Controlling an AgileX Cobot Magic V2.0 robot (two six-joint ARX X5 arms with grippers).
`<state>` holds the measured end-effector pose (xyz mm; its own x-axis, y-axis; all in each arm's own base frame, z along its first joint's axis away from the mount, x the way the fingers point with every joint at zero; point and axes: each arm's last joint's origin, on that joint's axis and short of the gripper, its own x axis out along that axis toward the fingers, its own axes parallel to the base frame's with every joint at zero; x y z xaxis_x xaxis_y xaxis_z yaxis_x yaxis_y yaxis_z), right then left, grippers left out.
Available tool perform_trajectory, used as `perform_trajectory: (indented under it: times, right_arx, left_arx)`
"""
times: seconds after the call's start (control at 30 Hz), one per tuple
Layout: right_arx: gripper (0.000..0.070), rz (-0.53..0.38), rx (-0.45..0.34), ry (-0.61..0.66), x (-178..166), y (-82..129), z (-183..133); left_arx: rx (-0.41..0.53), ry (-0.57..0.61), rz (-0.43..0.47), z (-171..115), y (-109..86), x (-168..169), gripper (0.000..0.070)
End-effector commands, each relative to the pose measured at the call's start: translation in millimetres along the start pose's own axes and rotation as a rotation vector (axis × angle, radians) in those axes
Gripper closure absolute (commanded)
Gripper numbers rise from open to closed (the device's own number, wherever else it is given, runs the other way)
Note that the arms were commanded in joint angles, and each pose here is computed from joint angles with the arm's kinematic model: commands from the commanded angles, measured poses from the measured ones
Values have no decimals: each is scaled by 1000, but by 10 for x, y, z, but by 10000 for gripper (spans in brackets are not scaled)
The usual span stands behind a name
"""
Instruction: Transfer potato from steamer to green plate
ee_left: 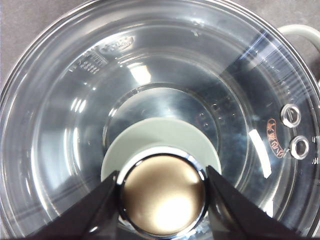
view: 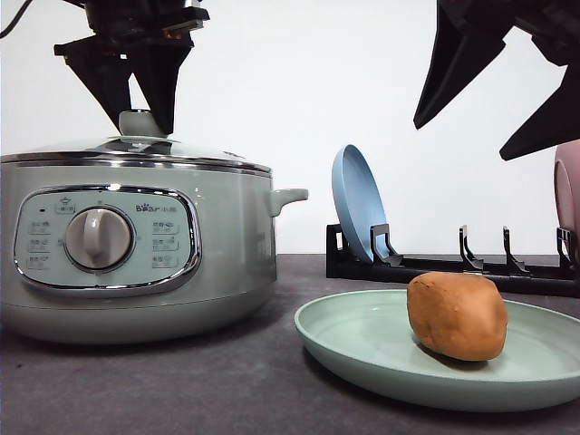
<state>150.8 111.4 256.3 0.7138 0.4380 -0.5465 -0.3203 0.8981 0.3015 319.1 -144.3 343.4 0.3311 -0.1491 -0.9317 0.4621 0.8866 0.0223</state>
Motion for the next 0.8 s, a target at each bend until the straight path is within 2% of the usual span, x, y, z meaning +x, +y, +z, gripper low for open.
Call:
perform_trajectory:
  times: [0.0,0.1,0.17,0.37,0.6,0.77]
  right_arx:
    - [140,8,-15,-12,-12,33,39]
    - [140,9,-16,-12,-12,34,39]
    - [140,9,-19,-11,-12,34,39]
    - [140,13,-23,-10,-12,35,38]
    - [140,22,-26,-6,-12,38,37]
    - [140,78,-37,19,-13,54,29]
  left_arx:
    - [4,8,2,65,-30,75,491]
    - [4,2,3,65,-30,60,279]
    - [4,-8,3,59,-30,27,212]
    - [3,-102,9,22,-30,-218,213]
    - [-6,-231,7,-127,-48,-659,218]
    - [14,-287,-75,-290,-104,-942,230]
